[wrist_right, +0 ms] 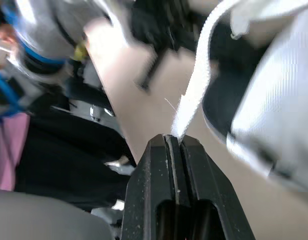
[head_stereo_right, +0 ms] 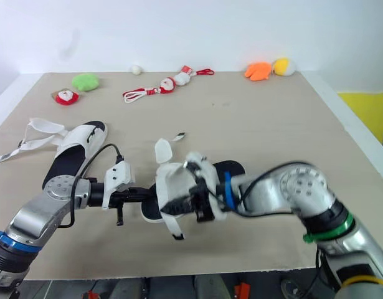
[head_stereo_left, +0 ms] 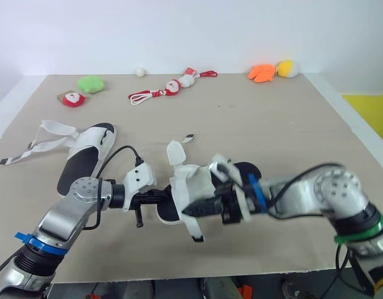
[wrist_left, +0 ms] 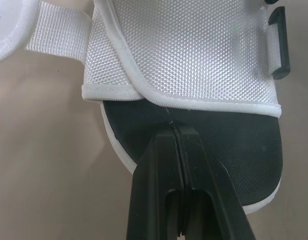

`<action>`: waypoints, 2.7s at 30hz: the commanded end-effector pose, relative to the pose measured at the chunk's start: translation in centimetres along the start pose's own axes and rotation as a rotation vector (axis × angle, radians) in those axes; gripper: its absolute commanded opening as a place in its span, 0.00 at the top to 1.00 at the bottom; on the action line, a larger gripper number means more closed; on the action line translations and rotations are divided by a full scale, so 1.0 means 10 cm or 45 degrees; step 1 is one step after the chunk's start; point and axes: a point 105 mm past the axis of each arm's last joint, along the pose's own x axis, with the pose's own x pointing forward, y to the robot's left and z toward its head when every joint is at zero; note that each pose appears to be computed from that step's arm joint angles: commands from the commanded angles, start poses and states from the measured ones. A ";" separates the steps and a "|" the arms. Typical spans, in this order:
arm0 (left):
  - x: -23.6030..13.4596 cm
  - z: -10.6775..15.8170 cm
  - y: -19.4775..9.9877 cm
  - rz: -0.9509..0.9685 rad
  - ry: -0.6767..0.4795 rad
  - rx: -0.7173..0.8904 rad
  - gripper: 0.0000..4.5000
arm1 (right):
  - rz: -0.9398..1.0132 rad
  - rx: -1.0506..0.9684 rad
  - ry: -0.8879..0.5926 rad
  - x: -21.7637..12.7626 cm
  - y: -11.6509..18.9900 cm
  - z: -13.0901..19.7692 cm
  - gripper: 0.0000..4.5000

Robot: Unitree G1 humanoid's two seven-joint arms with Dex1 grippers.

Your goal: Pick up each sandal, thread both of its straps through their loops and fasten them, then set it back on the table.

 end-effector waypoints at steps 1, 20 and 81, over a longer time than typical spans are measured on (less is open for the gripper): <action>0.04 -0.16 0.00 0.002 0.068 -0.047 1.00 | 0.105 0.085 -0.077 -0.10 -0.03 0.29 0.99; 0.06 -0.17 -0.04 0.032 0.055 -0.053 1.00 | 0.049 0.228 0.062 -0.21 -0.31 0.49 0.99; 0.10 -0.17 -0.04 0.042 0.038 -0.060 1.00 | 0.091 0.133 0.106 -0.27 -0.29 0.59 0.99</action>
